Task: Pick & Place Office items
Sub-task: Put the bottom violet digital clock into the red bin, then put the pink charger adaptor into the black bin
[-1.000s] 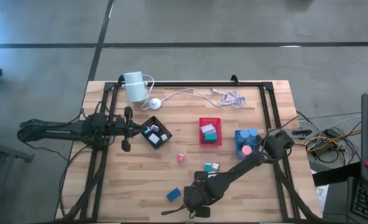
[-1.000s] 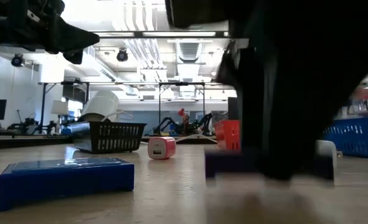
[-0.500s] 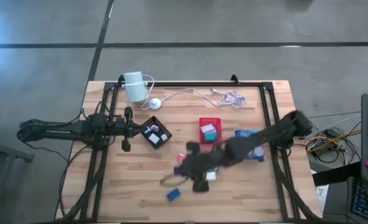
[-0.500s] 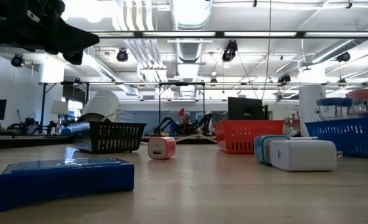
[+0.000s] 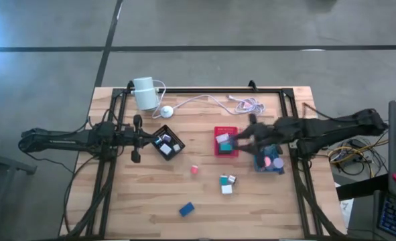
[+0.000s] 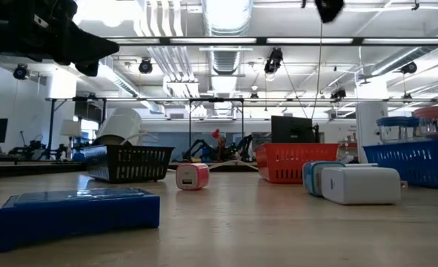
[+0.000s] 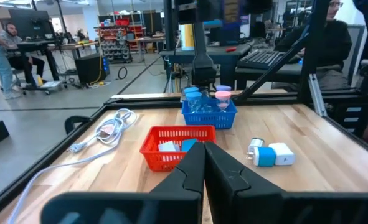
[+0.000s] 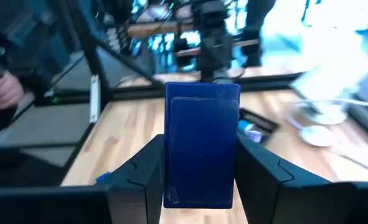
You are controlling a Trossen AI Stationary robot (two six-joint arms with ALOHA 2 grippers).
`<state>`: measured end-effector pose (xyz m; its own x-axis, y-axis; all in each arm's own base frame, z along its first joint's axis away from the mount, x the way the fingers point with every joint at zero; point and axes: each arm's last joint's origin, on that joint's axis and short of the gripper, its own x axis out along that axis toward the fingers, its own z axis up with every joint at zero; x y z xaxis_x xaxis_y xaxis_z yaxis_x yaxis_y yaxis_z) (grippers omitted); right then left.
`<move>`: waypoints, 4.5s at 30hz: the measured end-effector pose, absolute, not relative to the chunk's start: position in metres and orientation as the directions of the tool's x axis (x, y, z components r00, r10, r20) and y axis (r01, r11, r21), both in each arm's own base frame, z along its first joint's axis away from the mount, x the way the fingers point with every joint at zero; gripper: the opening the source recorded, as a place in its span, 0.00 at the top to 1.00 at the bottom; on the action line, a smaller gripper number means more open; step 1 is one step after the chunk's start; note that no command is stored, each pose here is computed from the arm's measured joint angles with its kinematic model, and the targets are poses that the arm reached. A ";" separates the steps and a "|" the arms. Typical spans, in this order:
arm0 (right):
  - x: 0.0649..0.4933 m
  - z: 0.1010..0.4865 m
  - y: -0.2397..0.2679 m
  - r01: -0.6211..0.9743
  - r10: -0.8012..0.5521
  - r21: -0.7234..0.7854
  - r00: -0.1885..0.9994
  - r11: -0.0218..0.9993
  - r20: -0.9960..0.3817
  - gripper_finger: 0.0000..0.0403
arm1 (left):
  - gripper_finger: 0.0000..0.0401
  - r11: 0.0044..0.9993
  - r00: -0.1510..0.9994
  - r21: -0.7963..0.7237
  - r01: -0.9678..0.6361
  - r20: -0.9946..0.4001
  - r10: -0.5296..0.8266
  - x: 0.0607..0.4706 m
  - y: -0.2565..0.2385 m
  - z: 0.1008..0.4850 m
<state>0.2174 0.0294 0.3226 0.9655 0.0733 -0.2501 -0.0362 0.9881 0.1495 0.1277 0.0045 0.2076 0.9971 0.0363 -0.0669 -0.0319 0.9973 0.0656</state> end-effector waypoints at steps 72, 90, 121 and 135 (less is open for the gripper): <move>0.277 0.204 -0.034 0.281 -0.228 -0.097 0.481 0.955 -0.847 0.65 | 0.97 0.964 0.996 0.253 -0.079 -0.012 0.085 0.128 0.006 0.215; 0.294 0.167 -0.036 0.257 -0.209 -0.122 0.343 0.959 -0.916 0.50 | 0.97 0.964 0.996 0.253 -0.078 -0.013 0.084 0.128 0.006 0.215; 0.142 0.273 -0.014 -0.075 0.075 -0.007 0.987 0.997 0.143 0.98 | 0.97 0.964 0.996 0.253 -0.078 -0.013 0.084 0.128 0.006 0.215; 0.102 0.227 -0.012 -0.030 0.044 -0.056 0.964 0.998 0.261 0.98 | 0.97 0.961 0.996 0.264 -0.078 -0.013 0.085 0.128 0.006 0.215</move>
